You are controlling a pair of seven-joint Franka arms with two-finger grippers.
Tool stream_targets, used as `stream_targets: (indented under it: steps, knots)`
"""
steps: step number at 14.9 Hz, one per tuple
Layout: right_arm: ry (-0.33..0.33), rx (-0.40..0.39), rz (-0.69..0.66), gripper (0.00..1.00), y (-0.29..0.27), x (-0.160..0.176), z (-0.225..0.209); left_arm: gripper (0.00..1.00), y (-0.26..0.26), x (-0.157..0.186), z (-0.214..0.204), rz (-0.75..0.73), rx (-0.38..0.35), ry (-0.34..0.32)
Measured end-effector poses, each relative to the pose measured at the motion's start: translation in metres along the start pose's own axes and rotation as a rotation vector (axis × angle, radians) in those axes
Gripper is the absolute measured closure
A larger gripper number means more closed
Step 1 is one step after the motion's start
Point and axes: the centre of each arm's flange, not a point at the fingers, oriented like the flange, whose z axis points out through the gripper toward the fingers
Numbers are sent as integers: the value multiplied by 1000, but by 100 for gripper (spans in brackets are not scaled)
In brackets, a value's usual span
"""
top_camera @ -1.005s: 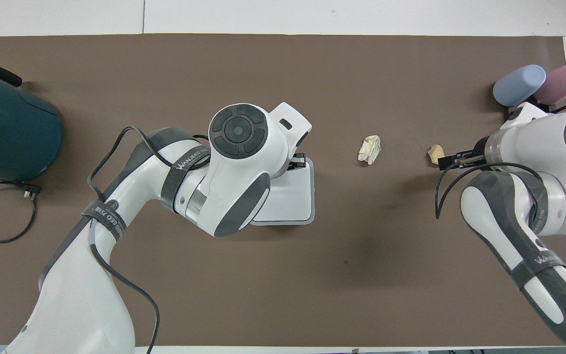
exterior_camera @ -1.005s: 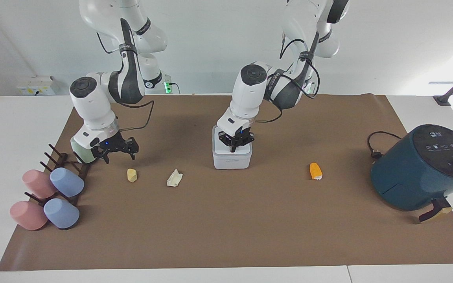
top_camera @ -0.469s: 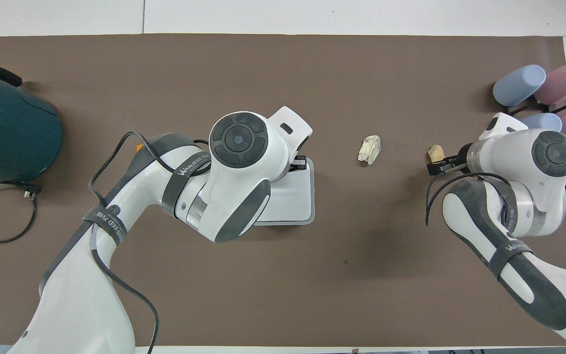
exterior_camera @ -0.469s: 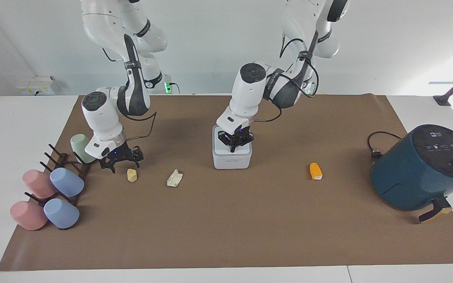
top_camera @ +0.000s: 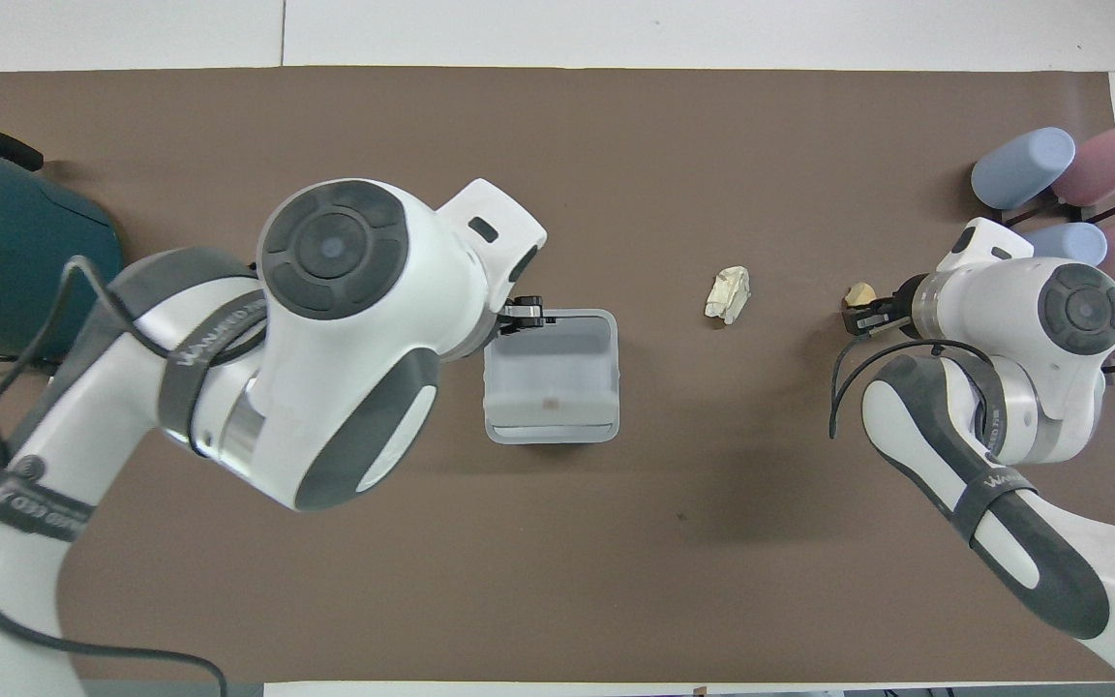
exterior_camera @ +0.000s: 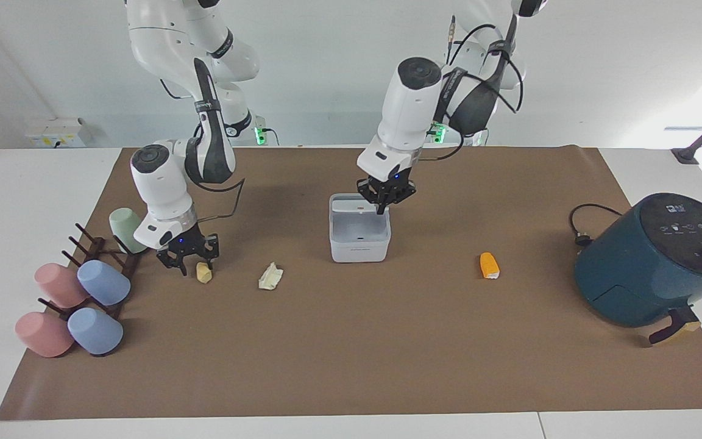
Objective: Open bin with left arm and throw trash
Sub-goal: 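Move the left gripper to the orange piece and grasp it, then drop the tan piece into the bin with the right gripper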
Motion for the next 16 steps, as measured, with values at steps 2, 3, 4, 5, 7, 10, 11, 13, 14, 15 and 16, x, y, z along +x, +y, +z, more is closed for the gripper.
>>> stream_targets:
  steps: [2, 3, 4, 5, 7, 10, 11, 13, 14, 15, 16]
  knots:
    - [5, 8, 13, 39, -1, 0, 1, 99, -50, 14, -30, 23, 13, -1]
    - [5, 10, 16, 44, -1, 0, 2, 99, -78, 24, -35, 35, 17, -3]
    - [7, 12, 18, 55, -1, 1, 2, 99, -107, 35, -35, 43, 21, -6]
    - [9, 13, 19, 66, -2, 1, 1, 95, -133, 44, -29, 48, 26, -17]
    - [17, 15, 18, 89, -4, 4, -2, 76, -172, 55, -9, 57, 29, -29]
    - [5, 25, 56, 93, -11, 8, -19, 42, -209, 64, 44, 91, 28, 2]
    - [-6, 33, 87, 95, -20, 10, -31, 32, -222, 64, 61, 107, 29, 3]
    - [-33, 50, 160, 95, -48, 19, -64, 7, -251, 67, 95, 126, 32, 17]
    - [-49, 56, 199, 95, -67, 23, -83, 0, -261, 67, 110, 124, 33, 31]
    - [-61, 60, 240, 95, -87, 27, -101, 0, -267, 67, 124, 123, 33, 45]
    - [-68, 62, 283, 95, -108, 31, -116, 0, -269, 66, 137, 123, 33, 52]
